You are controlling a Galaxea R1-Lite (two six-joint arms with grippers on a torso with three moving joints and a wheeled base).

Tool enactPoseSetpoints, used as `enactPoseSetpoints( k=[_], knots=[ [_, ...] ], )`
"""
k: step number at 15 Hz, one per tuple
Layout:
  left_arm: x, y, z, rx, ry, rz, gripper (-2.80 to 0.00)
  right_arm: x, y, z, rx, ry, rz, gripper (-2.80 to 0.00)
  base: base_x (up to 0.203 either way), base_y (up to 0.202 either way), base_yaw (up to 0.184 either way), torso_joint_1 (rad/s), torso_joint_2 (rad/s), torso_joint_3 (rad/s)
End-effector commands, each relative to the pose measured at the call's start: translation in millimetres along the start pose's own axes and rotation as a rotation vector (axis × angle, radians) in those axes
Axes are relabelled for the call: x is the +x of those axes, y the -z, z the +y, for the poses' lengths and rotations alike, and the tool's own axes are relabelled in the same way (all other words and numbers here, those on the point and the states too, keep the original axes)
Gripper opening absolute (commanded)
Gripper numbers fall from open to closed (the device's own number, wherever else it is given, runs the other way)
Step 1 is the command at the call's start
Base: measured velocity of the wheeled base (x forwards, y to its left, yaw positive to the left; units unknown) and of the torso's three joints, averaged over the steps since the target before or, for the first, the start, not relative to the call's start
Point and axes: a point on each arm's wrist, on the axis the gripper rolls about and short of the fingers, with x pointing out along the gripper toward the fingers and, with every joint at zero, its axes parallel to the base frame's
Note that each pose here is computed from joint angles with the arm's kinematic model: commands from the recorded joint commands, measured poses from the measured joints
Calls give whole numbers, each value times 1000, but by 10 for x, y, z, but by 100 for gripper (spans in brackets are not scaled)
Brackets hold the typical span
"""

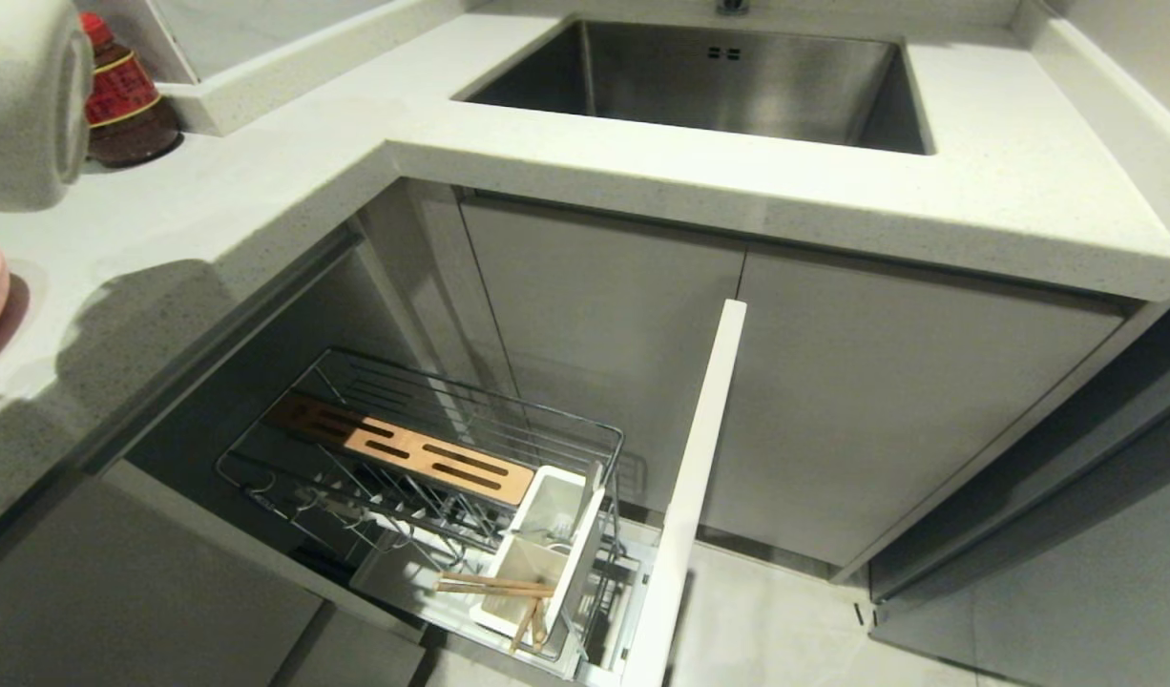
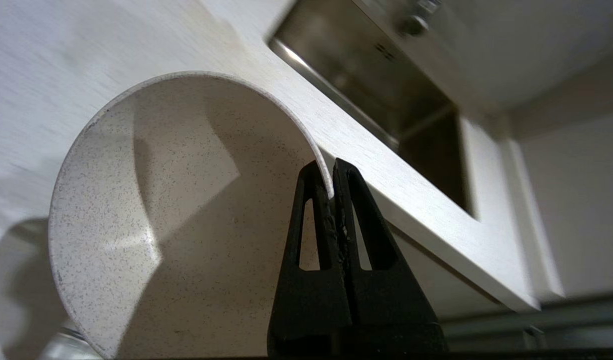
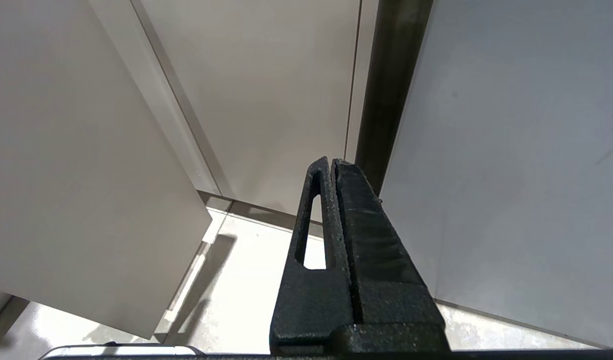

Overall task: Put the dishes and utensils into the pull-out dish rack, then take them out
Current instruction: Pick up the bowl and place it in the cupboard

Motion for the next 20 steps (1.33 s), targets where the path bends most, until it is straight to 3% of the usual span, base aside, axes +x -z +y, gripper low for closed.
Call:
enactPoseSetpoints(
  k=[1, 2, 3, 6, 9, 13, 16, 20],
  knots=[
    [10, 87, -76, -119, 85, 69, -280, 16, 73, -1, 0, 0, 26, -280, 0, 0, 0, 0, 0, 0],
    [44, 123, -109, -198, 120, 80, -280, 16, 73, -1, 0, 0, 26, -280, 0, 0, 0, 0, 0, 0],
    [97, 180, -128, -239, 151, 80, -280, 16, 73, -1, 0, 0, 26, -280, 0, 0, 0, 0, 0, 0],
    [361, 413, -142, -295, 179, 44, -280, 16, 76, -1, 0, 0, 27, -280, 0, 0, 0, 0, 0, 0],
    [796, 713, -137, -356, 67, 14, -280, 16, 73, -1, 0, 0, 26, -280, 0, 0, 0, 0, 0, 0],
    [1238, 1089, 3, -498, -41, -7, -280, 16, 73, -1, 0, 0, 26, -280, 0, 0, 0, 0, 0, 0],
    [1381, 1318, 85, -571, -127, -4, -280, 16, 73, -2, 0, 1, 26, -280, 0, 0, 0, 0, 0, 0],
    [1408, 1547, 130, -624, -155, -17, -280, 16, 76, -2, 0, 1, 27, -280, 0, 0, 0, 0, 0, 0]
  ],
)
